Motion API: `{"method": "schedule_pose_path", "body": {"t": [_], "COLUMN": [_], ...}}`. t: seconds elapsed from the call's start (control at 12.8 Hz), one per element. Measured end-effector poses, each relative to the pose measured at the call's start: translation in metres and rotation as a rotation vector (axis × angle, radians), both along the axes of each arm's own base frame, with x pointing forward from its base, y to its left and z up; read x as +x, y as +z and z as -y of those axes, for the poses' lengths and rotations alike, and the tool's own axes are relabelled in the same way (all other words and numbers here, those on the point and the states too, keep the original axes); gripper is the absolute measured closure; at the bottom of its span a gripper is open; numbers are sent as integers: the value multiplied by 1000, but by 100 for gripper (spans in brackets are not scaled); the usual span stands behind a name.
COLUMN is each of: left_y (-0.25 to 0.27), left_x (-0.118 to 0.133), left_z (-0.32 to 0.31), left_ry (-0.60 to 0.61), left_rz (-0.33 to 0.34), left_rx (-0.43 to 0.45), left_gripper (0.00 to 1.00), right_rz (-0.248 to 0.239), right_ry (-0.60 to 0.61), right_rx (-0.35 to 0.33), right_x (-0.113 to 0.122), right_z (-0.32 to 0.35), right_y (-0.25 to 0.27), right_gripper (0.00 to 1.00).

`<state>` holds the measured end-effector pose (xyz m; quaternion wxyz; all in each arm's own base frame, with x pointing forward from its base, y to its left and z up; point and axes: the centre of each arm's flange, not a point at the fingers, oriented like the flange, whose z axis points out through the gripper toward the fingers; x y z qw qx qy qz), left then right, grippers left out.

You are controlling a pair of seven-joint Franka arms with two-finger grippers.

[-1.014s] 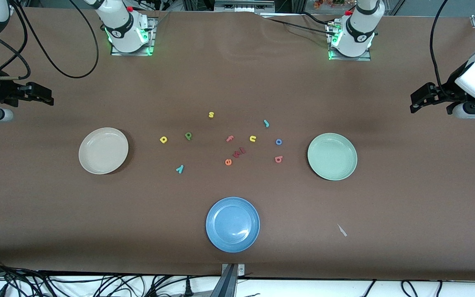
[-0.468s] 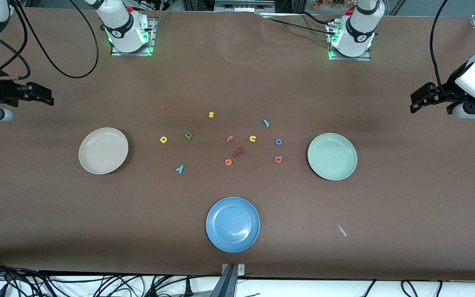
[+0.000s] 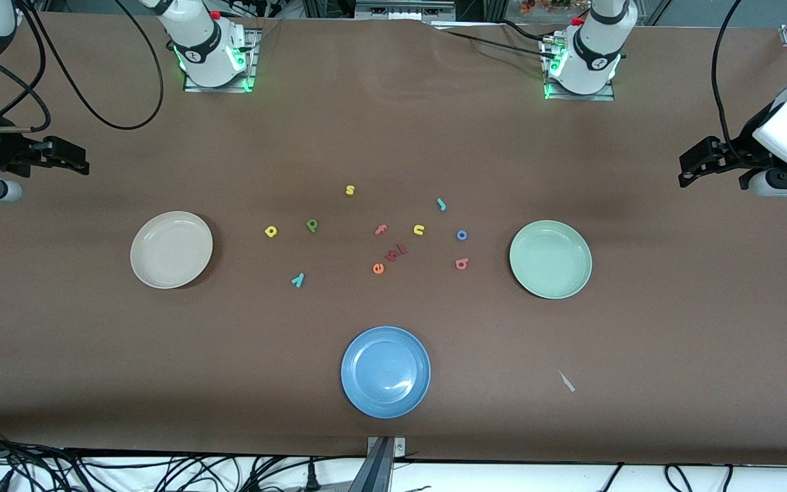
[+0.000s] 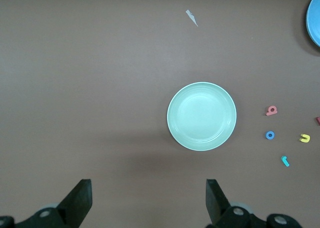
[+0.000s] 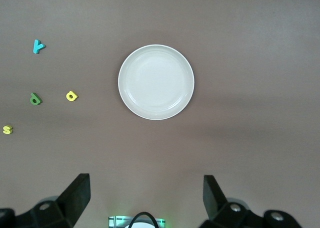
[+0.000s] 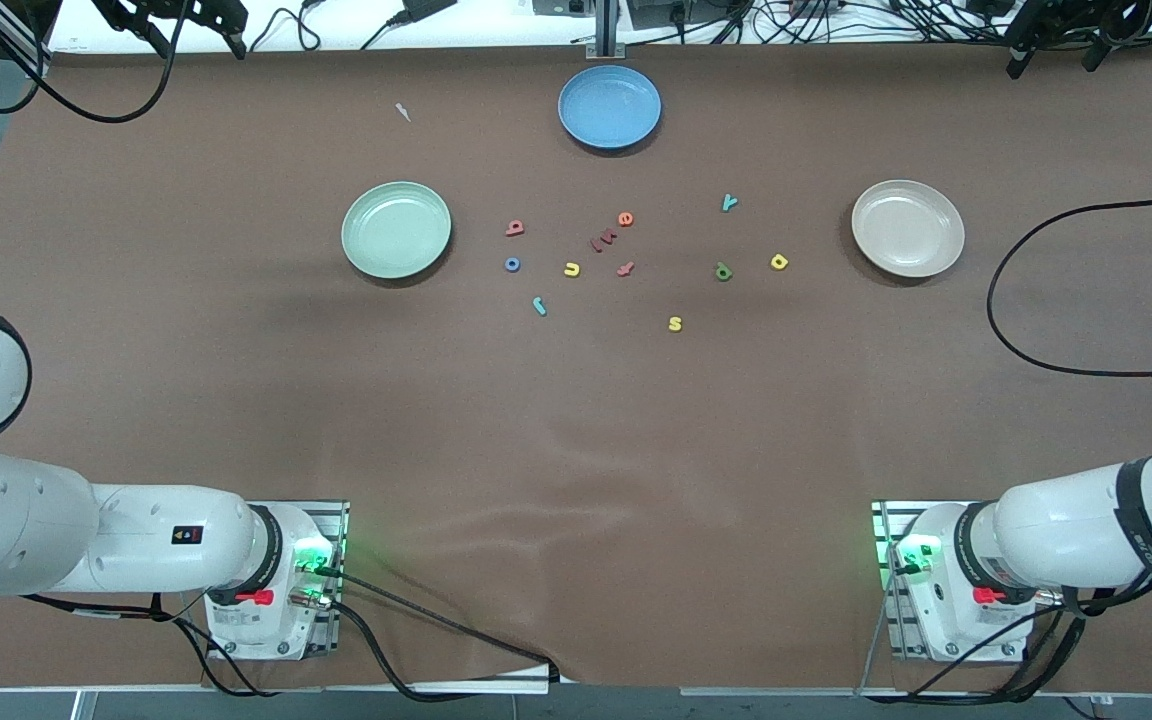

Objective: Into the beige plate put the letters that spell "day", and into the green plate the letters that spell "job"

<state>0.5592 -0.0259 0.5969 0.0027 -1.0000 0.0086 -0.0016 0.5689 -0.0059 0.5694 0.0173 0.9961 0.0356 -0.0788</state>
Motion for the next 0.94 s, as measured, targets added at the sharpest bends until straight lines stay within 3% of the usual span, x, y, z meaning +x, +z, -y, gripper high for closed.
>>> {"method": "schedule_pose_path", "body": {"t": [0.94], "left_y": [0], "left_x": [0], "left_z": [-3], "left_ry": [5], "left_rz": [0], "left_rx": [0], "left_gripper": [0], "right_rz": [0], "right_ry": [0], "right_rx": [0], "right_x": [0], "right_z": [0], "right_y": [0], "right_gripper": [0]}}
